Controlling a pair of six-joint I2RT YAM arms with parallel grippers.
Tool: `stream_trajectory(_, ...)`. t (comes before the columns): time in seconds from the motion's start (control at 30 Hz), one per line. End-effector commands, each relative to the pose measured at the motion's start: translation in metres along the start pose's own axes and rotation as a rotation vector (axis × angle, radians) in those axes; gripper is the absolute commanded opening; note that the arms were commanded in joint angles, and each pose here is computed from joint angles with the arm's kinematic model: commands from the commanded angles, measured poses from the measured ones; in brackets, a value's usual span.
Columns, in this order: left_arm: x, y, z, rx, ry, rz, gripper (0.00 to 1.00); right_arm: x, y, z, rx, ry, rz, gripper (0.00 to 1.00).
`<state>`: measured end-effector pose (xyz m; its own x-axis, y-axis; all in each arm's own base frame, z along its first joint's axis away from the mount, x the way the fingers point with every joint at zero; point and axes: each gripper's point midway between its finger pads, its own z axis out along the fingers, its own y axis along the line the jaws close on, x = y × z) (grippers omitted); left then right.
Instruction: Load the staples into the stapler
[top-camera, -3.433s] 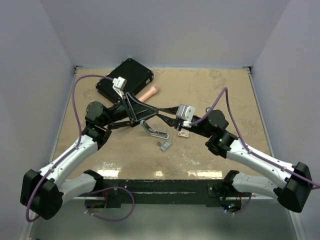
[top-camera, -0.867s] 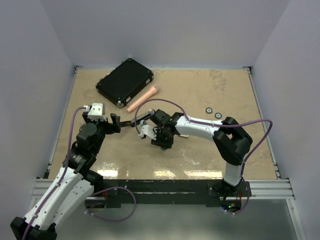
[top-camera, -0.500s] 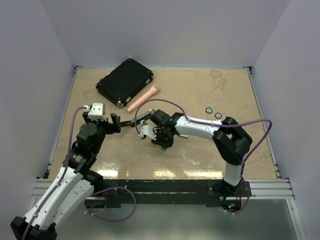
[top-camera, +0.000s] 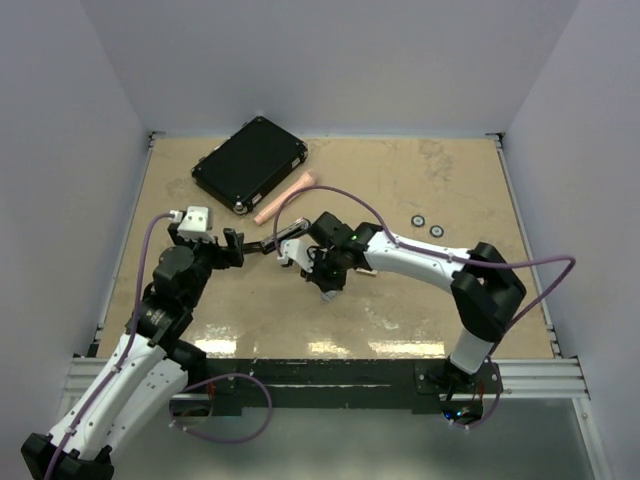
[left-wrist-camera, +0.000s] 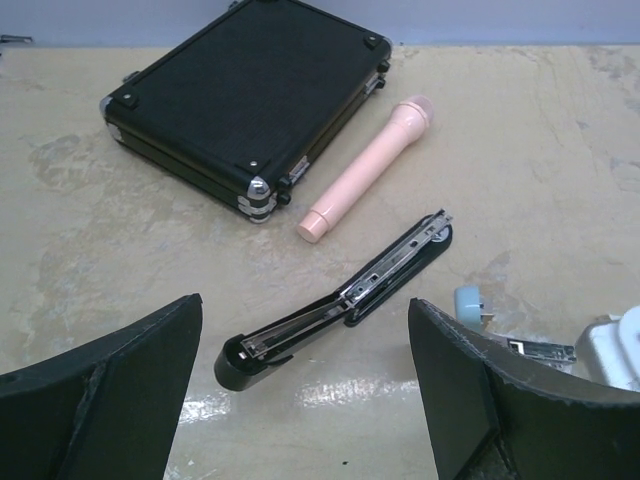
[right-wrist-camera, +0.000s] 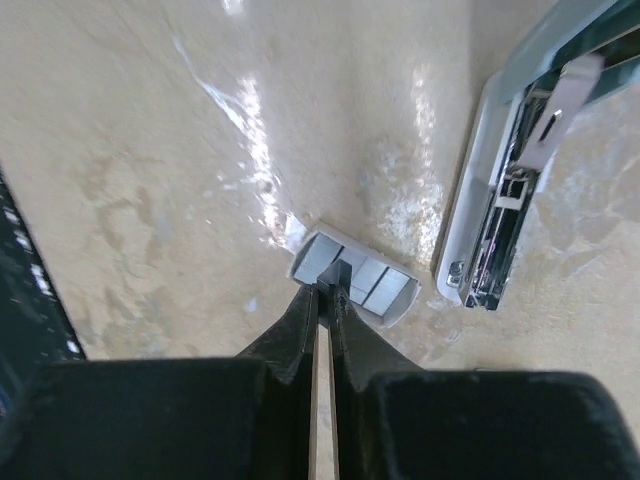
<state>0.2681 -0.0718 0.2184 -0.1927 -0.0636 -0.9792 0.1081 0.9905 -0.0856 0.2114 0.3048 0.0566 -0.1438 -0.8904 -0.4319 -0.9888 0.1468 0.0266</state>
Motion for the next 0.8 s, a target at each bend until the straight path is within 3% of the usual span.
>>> stream_trajectory(0.0, -0.015, -0.024, -0.001, 0.137, -0.06, -0.004, 0.89, -0.055, 0.008, -0.039, -0.012, -0.293, 0.073, 0.01)
stream_trajectory(0.07, -0.014, -0.038, -0.003, 0.214, -0.054, -0.024, 0.9, -0.06, 0.008, -0.049, -0.011, -0.376, 0.114, 0.0)
stream_trajectory(0.1, -0.017, -0.044, -0.004, 0.242, -0.062, -0.034, 0.91, -0.082, 0.007, -0.07, 0.0, -0.5, 0.127, 0.0)
stream_trajectory(0.17, -0.016, -0.059, -0.007, 0.325, -0.056, -0.068, 0.92, -0.084, 0.008, -0.079, -0.002, -0.586, 0.17, 0.0)
stream_trajectory(0.2, -0.015, -0.065, -0.008, 0.355, -0.057, -0.085, 0.93, -0.106, 0.007, -0.107, 0.013, -0.727, 0.182, 0.0)
stream_trajectory(0.23, -0.021, -0.072, -0.009, 0.389, -0.078, -0.119, 0.94, -0.1, 0.009, -0.105, 0.008, -0.748, 0.217, 0.0)
stream_trajectory(0.27, -0.027, -0.084, -0.012, 0.459, -0.103, -0.133, 0.95, -0.117, 0.003, -0.126, 0.033, -0.868, 0.212, 0.0)
stream_trajectory(0.37, -0.022, -0.102, -0.016, 0.572, -0.118, -0.179, 0.96, -0.127, 0.008, -0.157, 0.028, -1.037, 0.275, 0.0)
stream_trajectory(0.57, -0.03, -0.129, -0.024, 0.726, -0.118, -0.282, 0.96, -0.135, 0.017, -0.191, 0.004, -1.216, 0.301, 0.0)
stream_trajectory(0.77, -0.04, -0.15, -0.035, 0.866, -0.136, -0.28, 0.93, -0.14, 0.025, -0.188, -0.092, -1.228, 0.354, 0.0)
